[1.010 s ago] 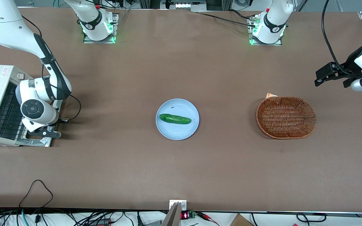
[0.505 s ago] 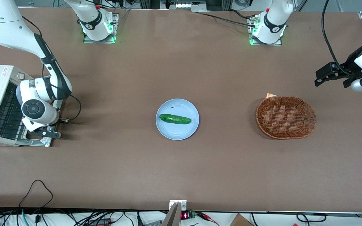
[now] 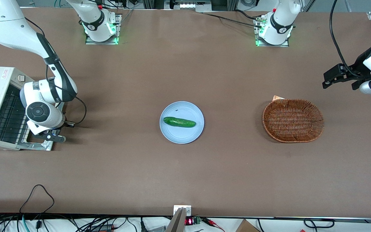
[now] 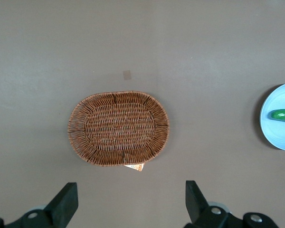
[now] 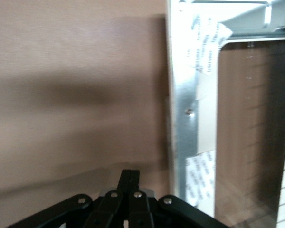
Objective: Open oven door with right arm only
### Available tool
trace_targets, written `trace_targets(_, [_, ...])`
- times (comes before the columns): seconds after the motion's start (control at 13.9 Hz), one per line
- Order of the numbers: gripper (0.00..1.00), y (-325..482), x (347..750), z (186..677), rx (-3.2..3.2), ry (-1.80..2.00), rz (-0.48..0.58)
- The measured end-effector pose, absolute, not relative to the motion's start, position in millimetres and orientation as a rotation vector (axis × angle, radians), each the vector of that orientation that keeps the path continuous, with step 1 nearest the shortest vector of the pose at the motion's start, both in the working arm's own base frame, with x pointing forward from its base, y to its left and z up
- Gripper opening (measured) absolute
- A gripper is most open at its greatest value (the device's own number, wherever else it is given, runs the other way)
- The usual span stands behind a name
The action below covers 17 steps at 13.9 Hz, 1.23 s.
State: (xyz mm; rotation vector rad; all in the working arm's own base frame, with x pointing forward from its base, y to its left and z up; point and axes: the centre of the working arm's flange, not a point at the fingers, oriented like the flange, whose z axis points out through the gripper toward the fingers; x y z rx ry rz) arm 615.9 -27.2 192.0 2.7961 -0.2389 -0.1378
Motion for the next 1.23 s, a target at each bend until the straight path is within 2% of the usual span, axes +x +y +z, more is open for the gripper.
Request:
trace_targets(0.29, [0.01,-13,620,228,2.808,-0.285,-0.13])
trace_targets(0.58, [0.01,-2,619,331,2.941,-0.273,-0.119])
trace_targets(0.87, [0.01,11,590,448,3.086,-0.248,-0.063])
trace_targets(1.01, [0.01,19,573,490,3.112,-0.254,-0.05])
trace_targets(1.23, [0.01,25,558,534,3.133,-0.216,-0.087])
